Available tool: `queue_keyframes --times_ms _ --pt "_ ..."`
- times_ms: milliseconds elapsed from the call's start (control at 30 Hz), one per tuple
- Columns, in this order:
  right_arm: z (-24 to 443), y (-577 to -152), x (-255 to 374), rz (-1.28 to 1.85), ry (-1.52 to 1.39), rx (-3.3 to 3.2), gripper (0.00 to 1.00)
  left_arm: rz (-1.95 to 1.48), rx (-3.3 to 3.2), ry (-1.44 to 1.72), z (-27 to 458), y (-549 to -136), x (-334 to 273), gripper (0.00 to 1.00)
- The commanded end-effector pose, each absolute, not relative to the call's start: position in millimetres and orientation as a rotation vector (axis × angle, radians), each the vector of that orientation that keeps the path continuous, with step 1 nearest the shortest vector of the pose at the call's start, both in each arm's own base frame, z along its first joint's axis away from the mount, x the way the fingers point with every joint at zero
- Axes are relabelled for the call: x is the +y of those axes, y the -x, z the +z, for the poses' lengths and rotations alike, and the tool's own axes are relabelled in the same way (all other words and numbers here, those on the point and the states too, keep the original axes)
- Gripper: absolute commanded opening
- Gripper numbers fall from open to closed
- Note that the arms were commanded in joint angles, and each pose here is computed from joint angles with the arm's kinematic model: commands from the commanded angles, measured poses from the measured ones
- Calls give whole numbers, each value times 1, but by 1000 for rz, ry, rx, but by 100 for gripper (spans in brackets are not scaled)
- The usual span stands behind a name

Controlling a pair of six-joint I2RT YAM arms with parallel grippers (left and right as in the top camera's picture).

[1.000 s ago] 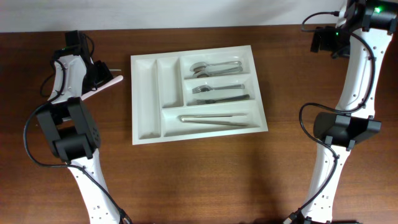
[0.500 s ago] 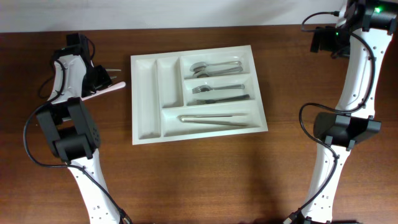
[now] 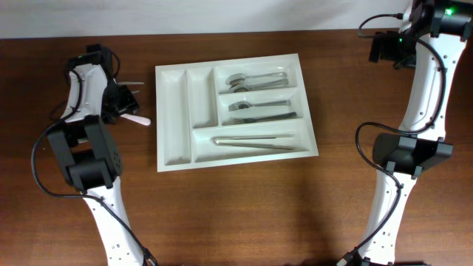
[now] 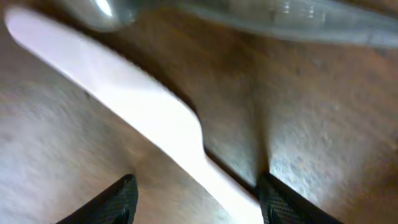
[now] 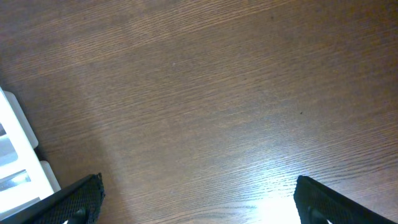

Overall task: Pack container
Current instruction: 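Close the left gripper on the knife handle and lift it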

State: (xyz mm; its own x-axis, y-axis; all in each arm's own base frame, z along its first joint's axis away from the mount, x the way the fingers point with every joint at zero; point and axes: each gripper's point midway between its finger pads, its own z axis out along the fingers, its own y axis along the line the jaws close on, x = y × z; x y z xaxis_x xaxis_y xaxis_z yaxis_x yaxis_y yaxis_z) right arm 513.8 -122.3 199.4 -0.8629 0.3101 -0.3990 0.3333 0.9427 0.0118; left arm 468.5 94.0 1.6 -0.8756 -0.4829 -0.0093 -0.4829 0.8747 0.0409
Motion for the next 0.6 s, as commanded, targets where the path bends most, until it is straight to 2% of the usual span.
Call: queue_keyframes --times_ms 0,67,233,400,567 --pt "203 -511 -124 -94 -457 2696 99 -72 -2954 -945 -6 -462 87 65" --pt "203 -511 -124 -94 -457 2696 99 -69 -2927 -1015 -6 -461 86 59" --pt "203 -511 -124 -94 -457 2696 99 -40 -2886 -1103 -8 -460 85 28" --pt "203 -511 -124 -94 -457 2696 99 -41 -2867 -1139 -11 -459 89 4" --pt "203 -511 -124 -94 -457 2696 99 -41 -2853 -1174 -11 -458 94 2"
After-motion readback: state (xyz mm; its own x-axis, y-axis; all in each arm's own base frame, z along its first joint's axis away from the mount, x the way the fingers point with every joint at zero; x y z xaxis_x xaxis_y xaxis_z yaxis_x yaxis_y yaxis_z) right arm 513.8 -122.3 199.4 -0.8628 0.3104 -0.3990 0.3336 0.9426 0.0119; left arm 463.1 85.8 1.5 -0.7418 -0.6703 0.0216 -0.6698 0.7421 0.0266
